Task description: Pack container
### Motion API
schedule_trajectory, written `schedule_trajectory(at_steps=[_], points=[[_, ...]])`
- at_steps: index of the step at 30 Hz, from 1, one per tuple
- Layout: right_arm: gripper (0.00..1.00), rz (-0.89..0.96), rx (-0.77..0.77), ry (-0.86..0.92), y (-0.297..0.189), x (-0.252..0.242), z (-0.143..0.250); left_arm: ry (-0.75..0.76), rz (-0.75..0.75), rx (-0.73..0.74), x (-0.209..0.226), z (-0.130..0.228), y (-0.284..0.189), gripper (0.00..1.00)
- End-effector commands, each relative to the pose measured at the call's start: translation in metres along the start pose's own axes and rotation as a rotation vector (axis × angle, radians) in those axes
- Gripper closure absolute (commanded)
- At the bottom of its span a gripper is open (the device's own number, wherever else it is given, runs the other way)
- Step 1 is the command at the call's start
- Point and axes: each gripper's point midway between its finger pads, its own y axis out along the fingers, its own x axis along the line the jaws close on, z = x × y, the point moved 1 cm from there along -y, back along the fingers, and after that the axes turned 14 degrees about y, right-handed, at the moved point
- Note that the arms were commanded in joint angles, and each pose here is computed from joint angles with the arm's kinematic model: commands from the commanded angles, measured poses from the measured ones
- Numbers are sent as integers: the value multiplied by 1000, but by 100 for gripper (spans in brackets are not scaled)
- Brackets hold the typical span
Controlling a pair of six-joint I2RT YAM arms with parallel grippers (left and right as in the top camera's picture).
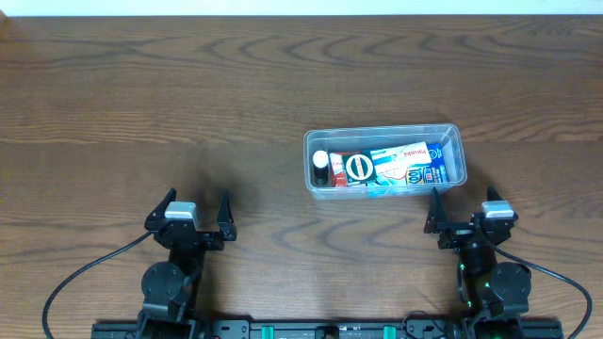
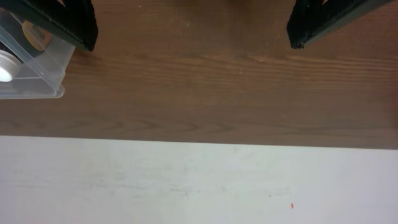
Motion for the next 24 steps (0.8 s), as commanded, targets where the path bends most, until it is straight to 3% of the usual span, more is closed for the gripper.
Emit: schedule_trajectory(at_steps=[1,24], points=[[1,10,-2,-11,0,-3,0,17,-1,53,-1,17,1,2],[1,10,-2,-11,0,-3,0,10,-58,60,13,19,1,2]])
